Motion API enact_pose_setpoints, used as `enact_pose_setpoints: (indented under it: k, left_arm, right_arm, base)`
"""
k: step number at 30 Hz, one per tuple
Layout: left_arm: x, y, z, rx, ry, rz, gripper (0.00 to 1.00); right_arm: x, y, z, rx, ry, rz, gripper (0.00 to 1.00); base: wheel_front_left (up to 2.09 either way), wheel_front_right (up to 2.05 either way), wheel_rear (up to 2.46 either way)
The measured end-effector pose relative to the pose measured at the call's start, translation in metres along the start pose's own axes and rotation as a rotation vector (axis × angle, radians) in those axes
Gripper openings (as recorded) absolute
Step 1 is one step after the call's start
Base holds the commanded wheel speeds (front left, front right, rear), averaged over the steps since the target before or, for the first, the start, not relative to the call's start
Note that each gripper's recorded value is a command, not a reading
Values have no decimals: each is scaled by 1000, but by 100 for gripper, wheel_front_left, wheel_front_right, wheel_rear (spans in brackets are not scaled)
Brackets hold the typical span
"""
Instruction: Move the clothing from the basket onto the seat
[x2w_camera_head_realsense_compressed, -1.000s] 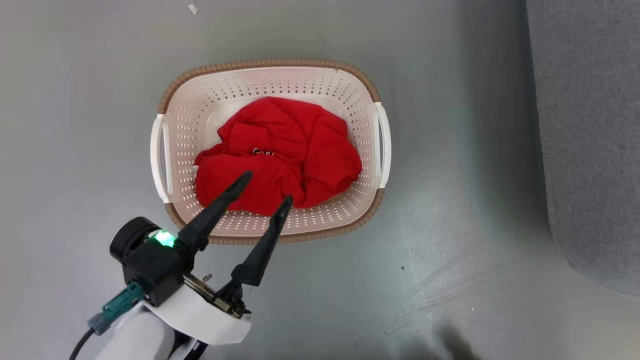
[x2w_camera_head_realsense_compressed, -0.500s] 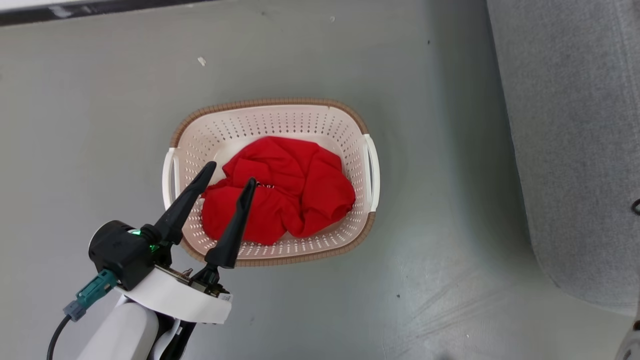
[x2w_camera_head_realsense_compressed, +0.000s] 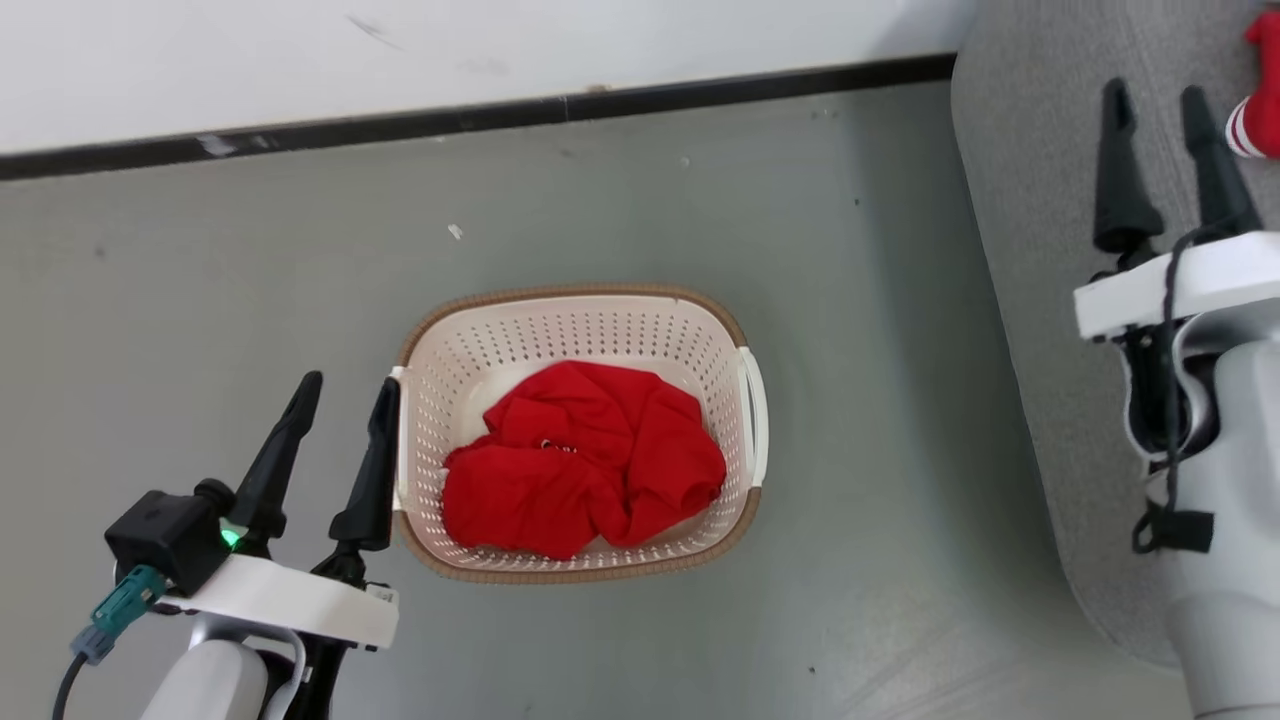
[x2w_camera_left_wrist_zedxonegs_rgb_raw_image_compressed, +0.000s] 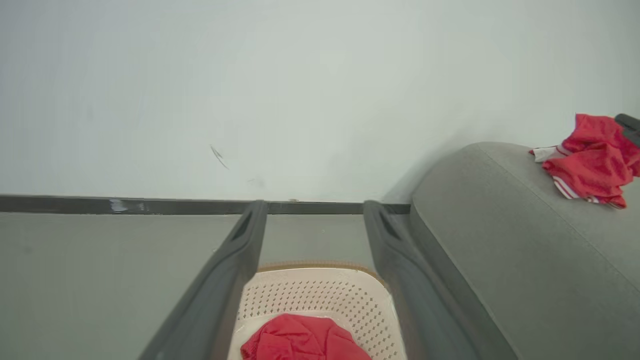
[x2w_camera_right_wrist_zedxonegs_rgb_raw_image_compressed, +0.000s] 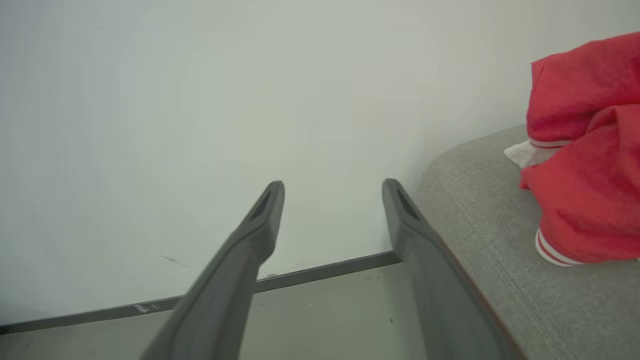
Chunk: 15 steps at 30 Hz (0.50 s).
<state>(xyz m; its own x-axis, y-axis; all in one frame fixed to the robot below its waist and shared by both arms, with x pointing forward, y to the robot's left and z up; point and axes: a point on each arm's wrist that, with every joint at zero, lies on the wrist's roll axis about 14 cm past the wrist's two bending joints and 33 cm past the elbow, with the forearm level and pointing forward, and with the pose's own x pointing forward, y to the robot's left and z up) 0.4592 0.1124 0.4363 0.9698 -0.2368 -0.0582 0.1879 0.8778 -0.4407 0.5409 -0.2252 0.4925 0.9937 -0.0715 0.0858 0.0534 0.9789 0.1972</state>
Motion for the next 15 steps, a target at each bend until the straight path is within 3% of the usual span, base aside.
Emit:
enact_pose_setpoints:
  k: [15]
  left_arm:
    - [-51,29,39,27,-92,166,100]
  right_arm:
    - [-49,76,-4,-70,49,219,100]
  base:
    - [0,0,0]
